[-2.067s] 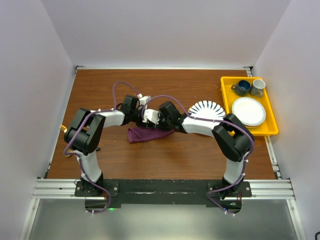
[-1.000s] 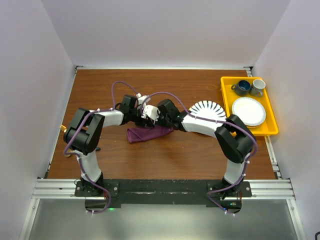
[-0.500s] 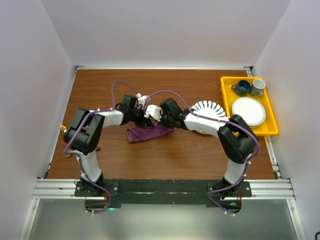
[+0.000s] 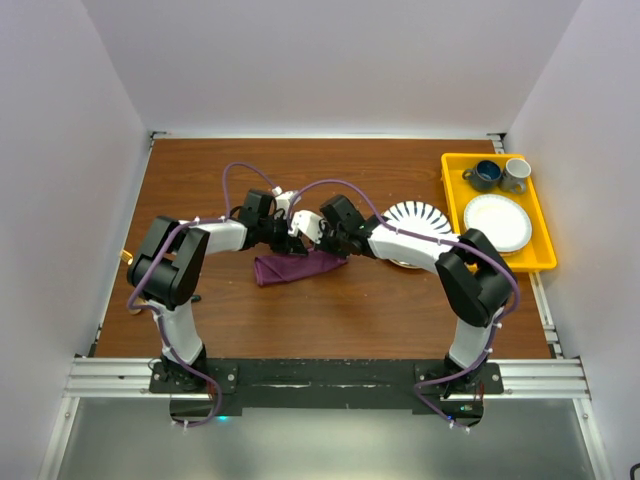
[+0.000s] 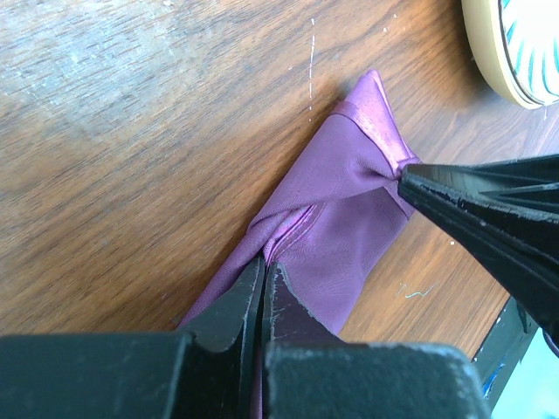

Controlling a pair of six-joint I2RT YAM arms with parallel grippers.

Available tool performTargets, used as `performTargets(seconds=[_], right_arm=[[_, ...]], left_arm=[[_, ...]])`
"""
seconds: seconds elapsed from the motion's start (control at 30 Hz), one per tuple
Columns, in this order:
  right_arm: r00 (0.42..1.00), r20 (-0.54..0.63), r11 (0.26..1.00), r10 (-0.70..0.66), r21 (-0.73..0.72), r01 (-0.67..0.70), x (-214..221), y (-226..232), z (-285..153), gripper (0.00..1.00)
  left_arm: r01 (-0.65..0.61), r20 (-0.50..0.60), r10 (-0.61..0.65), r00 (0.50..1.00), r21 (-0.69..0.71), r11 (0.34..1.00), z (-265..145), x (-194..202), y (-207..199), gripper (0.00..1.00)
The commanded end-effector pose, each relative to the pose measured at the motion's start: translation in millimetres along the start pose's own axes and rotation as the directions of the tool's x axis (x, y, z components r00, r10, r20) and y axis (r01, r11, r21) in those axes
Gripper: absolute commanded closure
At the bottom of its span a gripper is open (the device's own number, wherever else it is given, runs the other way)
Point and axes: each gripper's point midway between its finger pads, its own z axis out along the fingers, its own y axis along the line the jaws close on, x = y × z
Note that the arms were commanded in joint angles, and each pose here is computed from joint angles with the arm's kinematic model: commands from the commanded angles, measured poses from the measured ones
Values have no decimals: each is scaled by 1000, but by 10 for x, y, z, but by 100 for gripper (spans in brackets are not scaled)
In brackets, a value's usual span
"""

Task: Fold the napkin into a case and place the utensils inside
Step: Stuff the top corner of the smaller-rectangle-folded napkin into the folded napkin.

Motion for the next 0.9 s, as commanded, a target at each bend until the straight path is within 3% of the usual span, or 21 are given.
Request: performTargets(seconds=[0.0, 0.43, 0.7, 0.77, 0.87], right_arm=[[998, 55, 999, 13, -47, -11, -172, 31, -96, 100], [992, -73, 989, 104, -94, -110, 154, 33, 181, 100], [976, -38, 969, 216, -112, -219, -25, -114, -35, 99], [968, -21, 961, 248, -121, -249, -93, -179, -93, 84], [952, -37, 943, 303, -131, -305, -74, -227, -154, 70]], left_arm=[[37, -95, -50, 994, -135, 990, -4, 401, 383, 100], [31, -105, -46, 993, -141, 990, -9, 424, 397, 100], [31, -110, -47, 993, -142, 989, 3, 446, 414, 100], [32, -109, -48, 993, -143, 989, 4, 441, 420, 100], [31, -112, -48, 993, -142, 989, 6, 450, 417, 100]])
